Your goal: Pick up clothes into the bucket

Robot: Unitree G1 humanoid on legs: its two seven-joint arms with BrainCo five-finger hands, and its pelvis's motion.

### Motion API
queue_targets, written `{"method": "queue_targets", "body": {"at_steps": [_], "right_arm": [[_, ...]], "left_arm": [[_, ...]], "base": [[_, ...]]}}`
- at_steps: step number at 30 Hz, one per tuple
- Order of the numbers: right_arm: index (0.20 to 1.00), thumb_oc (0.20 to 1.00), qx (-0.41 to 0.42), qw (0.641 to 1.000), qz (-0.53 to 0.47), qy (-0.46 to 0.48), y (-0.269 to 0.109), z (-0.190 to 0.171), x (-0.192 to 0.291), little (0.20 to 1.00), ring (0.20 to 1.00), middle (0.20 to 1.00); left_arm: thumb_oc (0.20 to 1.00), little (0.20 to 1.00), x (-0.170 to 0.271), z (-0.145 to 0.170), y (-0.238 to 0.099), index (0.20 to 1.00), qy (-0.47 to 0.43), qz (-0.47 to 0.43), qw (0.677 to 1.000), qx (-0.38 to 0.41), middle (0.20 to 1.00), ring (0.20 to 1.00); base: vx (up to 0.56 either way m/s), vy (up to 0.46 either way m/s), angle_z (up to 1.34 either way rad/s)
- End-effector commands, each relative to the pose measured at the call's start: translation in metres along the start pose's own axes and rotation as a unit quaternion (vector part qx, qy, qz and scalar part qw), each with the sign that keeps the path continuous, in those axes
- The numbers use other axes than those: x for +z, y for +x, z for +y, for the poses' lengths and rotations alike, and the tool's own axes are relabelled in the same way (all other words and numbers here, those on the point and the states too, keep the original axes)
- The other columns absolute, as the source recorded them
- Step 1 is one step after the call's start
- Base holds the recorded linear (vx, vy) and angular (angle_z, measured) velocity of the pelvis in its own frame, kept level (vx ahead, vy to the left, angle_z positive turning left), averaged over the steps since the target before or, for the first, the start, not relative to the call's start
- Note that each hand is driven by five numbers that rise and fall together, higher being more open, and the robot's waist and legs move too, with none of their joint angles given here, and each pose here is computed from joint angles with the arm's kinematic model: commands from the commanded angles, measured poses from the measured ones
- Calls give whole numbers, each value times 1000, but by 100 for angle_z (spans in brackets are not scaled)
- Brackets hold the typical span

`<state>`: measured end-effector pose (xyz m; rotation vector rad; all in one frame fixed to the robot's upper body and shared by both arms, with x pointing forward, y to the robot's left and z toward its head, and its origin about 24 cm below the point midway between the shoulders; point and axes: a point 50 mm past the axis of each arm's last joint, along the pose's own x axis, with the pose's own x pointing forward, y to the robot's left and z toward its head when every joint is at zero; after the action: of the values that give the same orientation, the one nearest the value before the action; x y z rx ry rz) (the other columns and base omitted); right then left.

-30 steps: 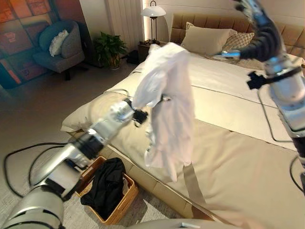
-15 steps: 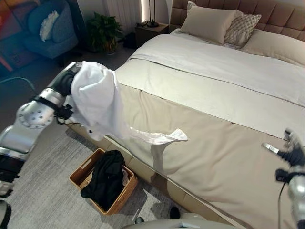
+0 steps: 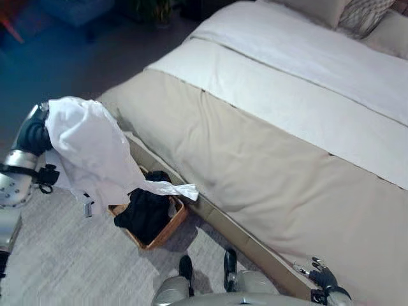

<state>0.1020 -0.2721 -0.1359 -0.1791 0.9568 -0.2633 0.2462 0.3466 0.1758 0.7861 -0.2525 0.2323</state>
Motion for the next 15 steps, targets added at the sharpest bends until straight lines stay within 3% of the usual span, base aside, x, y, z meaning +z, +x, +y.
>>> {"method": "queue_targets", "body": {"at_steps": [1, 15], "right_arm": [[1000, 1000, 0, 999, -35, -30, 2, -4, 15, 1000, 1000, 1000], [1000, 1000, 10, 993, -105, -48, 8, 11, 53, 1000, 1000, 1000]], "left_arm": [[200, 200, 15, 33, 14, 200, 22, -43, 993, 107, 200, 200], [200, 200, -16, 28, 17, 200, 8, 26, 981, 194, 200, 200]], "base": [[-83, 24, 6], [-69, 6, -2]]}}
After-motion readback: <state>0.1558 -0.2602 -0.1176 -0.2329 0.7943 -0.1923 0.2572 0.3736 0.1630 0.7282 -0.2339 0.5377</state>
